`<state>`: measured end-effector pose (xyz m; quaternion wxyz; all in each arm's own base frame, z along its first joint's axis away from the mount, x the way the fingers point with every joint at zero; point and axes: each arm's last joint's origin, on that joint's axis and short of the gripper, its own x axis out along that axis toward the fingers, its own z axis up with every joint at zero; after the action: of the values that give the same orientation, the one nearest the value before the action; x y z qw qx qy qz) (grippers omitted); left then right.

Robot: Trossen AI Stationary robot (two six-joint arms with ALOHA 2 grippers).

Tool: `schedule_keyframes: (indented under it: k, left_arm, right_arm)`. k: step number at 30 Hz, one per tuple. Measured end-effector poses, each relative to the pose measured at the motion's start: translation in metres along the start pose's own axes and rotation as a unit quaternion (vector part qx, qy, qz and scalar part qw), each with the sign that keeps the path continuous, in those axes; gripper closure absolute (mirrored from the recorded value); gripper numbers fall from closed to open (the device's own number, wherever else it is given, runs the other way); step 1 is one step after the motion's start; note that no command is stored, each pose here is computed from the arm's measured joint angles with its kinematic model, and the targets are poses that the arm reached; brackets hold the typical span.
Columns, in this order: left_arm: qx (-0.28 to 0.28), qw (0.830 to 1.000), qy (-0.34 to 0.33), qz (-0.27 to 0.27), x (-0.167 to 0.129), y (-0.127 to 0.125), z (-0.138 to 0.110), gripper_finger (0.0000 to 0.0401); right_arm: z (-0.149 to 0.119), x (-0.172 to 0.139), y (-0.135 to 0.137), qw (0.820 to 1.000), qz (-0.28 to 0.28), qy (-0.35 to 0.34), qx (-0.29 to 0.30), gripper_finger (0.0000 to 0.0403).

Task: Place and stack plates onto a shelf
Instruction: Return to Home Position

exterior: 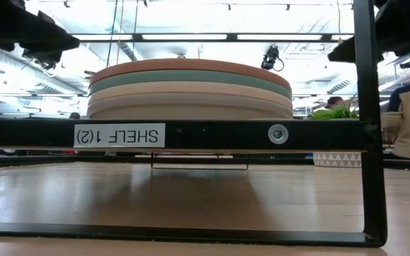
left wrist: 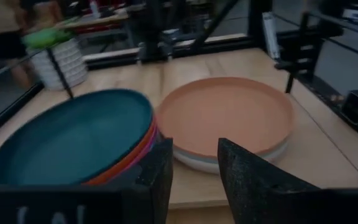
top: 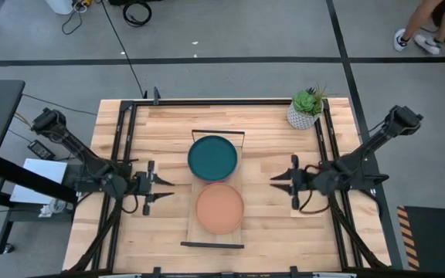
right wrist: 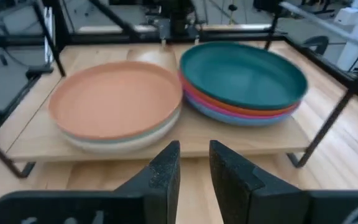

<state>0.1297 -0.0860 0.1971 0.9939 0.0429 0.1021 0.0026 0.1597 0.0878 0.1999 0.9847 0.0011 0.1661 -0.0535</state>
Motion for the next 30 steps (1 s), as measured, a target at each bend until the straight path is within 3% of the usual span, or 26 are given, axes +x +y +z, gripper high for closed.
schedule_keyframes:
  k: [7, 15, 20, 30]
  left_arm:
    - [0.020, 1.000, -0.004, 0.017, 0.002, 0.024, -0.014, 0.0298]
    - [-0.012, 0.999, -0.013, 0.052, -0.001, 0.038, -0.049, 0.0330]
    - [-0.019, 0.998, -0.017, 0.050, -0.005, 0.040, -0.053, 0.0342]
    - [-0.011, 0.997, -0.043, 0.061, -0.008, 0.043, -0.047, 0.0353]
  right_arm:
    - [-0.012, -0.014, -0.031, 0.999, -0.001, -0.033, 0.013, 0.0323]
    - [-0.019, -0.031, -0.053, 0.995, 0.007, -0.092, 0.030, 0.0355]
    - [-0.029, -0.039, -0.060, 0.994, -0.001, -0.108, 0.028, 0.0371]
    - [-0.056, -0.036, -0.063, 0.981, 0.028, -0.116, 0.153, 0.0379]
